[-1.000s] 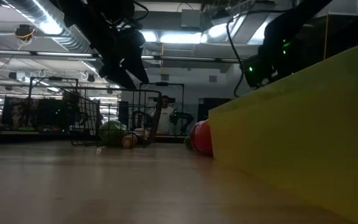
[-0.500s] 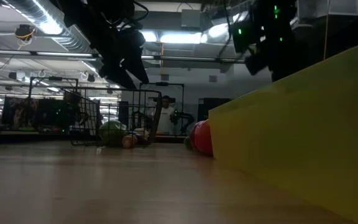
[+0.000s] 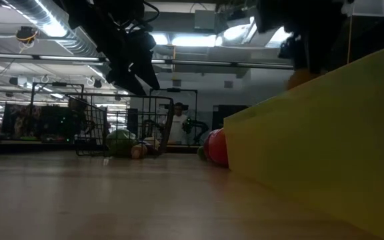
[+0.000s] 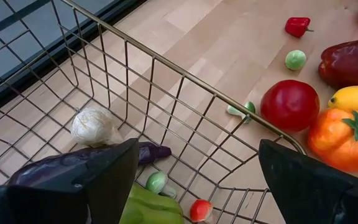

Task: Sort produce into baskets
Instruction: Put the right lemon into the yellow bin, then put the onion into the brown wire basket

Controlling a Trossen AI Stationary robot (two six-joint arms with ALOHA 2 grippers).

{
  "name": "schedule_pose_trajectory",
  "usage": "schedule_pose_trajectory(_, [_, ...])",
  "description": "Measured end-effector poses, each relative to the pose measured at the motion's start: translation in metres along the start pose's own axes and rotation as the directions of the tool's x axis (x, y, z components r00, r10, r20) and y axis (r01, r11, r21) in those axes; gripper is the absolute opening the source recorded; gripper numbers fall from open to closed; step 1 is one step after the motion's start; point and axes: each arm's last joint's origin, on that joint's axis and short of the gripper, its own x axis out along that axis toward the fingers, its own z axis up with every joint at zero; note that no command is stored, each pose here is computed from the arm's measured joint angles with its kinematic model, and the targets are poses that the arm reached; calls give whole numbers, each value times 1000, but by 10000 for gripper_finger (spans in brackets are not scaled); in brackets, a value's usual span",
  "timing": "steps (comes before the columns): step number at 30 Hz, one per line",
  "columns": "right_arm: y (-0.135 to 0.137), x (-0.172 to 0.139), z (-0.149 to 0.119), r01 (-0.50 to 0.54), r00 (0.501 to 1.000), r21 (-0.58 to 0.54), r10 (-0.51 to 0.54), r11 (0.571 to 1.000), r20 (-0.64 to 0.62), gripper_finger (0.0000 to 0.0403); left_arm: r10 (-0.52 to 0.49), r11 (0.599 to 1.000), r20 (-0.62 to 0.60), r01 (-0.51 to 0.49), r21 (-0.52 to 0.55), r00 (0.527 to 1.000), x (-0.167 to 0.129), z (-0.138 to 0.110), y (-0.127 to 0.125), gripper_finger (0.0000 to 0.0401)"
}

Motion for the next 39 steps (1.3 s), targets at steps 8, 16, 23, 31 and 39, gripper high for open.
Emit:
schedule_pose_trajectory(8, [47,3,-2,-25,991,-156,45,987,125,204,-2,998,1,2,68,1000,0,0,0,328])
schedule_pose_trajectory(16, [68,4,-10,-44,989,-226,73,973,125,204,-48,982,37,41,184,998,-13,0,-10,328])
schedule_pose_trajectory(23, [67,4,-10,-30,990,-205,58,978,131,205,-138,966,91,113,233,986,-41,-2,-25,328])
schedule_pose_trajectory(31, [66,4,-11,-28,991,-203,54,979,123,246,-247,941,-59,254,223,967,-77,-36,-52,328])
schedule_pose_trajectory(39, [67,4,-11,-29,991,-203,54,979,123,289,-295,930,-296,345,130,908,-108,-87,-83,328])
